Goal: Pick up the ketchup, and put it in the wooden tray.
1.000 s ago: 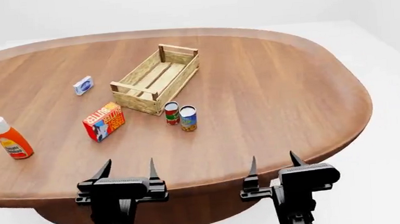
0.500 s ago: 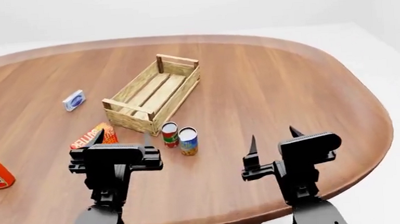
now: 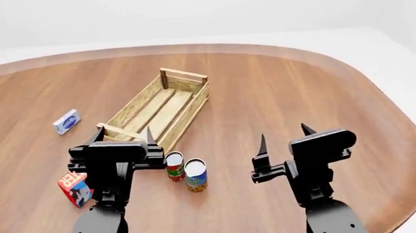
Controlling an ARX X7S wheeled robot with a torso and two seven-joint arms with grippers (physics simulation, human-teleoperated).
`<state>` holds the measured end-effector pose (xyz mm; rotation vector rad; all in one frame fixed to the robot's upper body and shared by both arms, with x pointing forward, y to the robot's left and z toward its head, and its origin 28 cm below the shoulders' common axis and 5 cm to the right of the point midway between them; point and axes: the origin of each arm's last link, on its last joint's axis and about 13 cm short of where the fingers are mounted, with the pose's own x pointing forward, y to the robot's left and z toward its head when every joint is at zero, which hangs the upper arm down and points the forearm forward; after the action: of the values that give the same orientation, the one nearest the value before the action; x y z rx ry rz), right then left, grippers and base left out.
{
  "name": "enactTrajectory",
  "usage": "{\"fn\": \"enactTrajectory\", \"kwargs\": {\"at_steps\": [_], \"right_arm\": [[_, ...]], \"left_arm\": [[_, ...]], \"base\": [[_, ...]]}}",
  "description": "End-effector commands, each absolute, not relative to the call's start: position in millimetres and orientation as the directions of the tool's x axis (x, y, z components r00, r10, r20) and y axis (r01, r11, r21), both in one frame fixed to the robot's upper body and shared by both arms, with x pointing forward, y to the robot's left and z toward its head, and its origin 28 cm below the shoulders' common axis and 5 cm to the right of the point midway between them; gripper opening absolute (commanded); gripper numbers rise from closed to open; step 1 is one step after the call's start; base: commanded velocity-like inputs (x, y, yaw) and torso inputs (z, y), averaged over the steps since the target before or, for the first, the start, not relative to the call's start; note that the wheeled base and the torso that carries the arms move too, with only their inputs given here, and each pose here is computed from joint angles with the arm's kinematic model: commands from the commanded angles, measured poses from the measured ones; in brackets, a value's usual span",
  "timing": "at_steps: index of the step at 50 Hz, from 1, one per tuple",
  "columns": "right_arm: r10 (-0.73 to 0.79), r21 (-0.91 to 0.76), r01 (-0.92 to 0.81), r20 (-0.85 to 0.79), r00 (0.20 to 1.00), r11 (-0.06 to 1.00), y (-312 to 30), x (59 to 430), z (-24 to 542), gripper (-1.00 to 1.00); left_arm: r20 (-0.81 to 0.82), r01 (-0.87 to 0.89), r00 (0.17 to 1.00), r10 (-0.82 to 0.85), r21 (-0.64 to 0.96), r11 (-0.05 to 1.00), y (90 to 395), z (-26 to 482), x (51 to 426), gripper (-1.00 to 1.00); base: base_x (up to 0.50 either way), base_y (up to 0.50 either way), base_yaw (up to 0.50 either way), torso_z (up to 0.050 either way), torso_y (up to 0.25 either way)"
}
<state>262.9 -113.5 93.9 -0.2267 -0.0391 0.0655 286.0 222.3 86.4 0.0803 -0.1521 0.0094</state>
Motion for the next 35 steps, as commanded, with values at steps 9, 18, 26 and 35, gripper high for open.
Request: {"fn": "enactTrajectory", "kwargs": {"at_steps": [9, 18, 26, 35], "right_arm": [[0.114, -0.269, -0.097, 0.05, 0.992, 0.958, -107, 277, 107, 1.0], [0.12, -0.272, -0.102, 0.05, 0.992, 0.957, -106, 279, 108, 1.0], [0.119, -0.271, -0.101, 0.049, 0.992, 0.957, -106, 279, 107, 1.0], [0.124, -0.27, -0.106, 0.052, 0.991, 0.957, -105, 279, 107, 1.0]], "left_arm": [[0.152, -0.061, 0.987, 0.05, 0.066, 0.996, 228, 88, 292, 1.0], [0.149, -0.067, 0.987, 0.057, 0.064, 0.996, 229, 87, 292, 1.0], [0.146, -0.068, 0.988, 0.058, 0.064, 0.996, 229, 86, 293, 1.0], [0.148, -0.072, 0.987, 0.062, 0.063, 0.995, 230, 87, 294, 1.0]], "base": [[0.07, 0.0, 0.5, 0.0, 0.0], [0.07, 0.01, 0.5, 0.0, 0.0], [0.07, 0.01, 0.5, 0.0, 0.002], [0.07, 0.01, 0.5, 0.0, 0.0]]}}
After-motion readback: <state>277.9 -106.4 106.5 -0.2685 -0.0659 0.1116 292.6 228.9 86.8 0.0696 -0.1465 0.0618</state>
